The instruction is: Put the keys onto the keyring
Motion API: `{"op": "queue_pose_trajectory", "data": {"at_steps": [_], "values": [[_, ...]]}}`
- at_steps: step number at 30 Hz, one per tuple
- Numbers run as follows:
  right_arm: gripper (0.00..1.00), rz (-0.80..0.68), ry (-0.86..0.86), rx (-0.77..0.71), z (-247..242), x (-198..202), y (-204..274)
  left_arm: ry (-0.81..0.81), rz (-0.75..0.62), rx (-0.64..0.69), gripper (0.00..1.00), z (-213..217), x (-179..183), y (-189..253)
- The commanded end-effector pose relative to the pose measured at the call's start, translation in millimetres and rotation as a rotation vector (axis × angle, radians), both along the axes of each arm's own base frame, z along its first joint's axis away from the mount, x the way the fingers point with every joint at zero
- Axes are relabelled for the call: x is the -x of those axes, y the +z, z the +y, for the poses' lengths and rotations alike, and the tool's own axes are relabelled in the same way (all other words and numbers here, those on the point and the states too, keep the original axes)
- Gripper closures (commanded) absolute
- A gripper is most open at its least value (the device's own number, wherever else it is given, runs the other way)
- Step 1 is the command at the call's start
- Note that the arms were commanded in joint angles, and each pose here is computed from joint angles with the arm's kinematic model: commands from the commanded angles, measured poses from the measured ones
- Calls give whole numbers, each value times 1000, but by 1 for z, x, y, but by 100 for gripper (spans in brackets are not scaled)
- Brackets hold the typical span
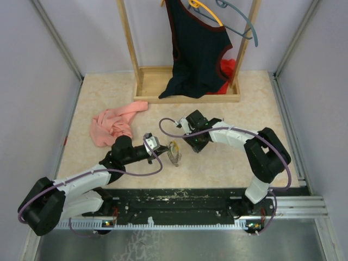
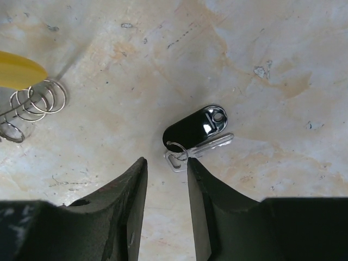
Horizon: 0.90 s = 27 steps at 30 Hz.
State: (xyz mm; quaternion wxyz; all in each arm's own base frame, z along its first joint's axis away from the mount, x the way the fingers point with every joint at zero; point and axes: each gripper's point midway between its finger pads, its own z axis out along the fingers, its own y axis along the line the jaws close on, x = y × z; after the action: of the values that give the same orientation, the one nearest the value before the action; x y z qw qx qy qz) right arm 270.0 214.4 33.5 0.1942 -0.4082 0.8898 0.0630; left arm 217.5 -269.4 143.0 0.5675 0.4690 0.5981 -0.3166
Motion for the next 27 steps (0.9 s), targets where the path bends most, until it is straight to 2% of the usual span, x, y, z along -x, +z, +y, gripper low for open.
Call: {"op": "queue_pose_trajectory", "data": {"at_steps": [1, 8, 13, 27], "values": [[64, -2, 55, -63, 10, -15, 12, -7, -29, 16, 99, 0, -1, 7], [64, 28, 84, -55, 10, -20, 6, -9, -29, 15, 99, 0, 0, 6], [68, 68, 87, -42, 8, -17, -1, -14, -27, 12, 99, -1, -1, 5], [93, 106, 87, -43, 7, -9, 6, -17, -22, 11, 99, -2, -1, 5]]}}
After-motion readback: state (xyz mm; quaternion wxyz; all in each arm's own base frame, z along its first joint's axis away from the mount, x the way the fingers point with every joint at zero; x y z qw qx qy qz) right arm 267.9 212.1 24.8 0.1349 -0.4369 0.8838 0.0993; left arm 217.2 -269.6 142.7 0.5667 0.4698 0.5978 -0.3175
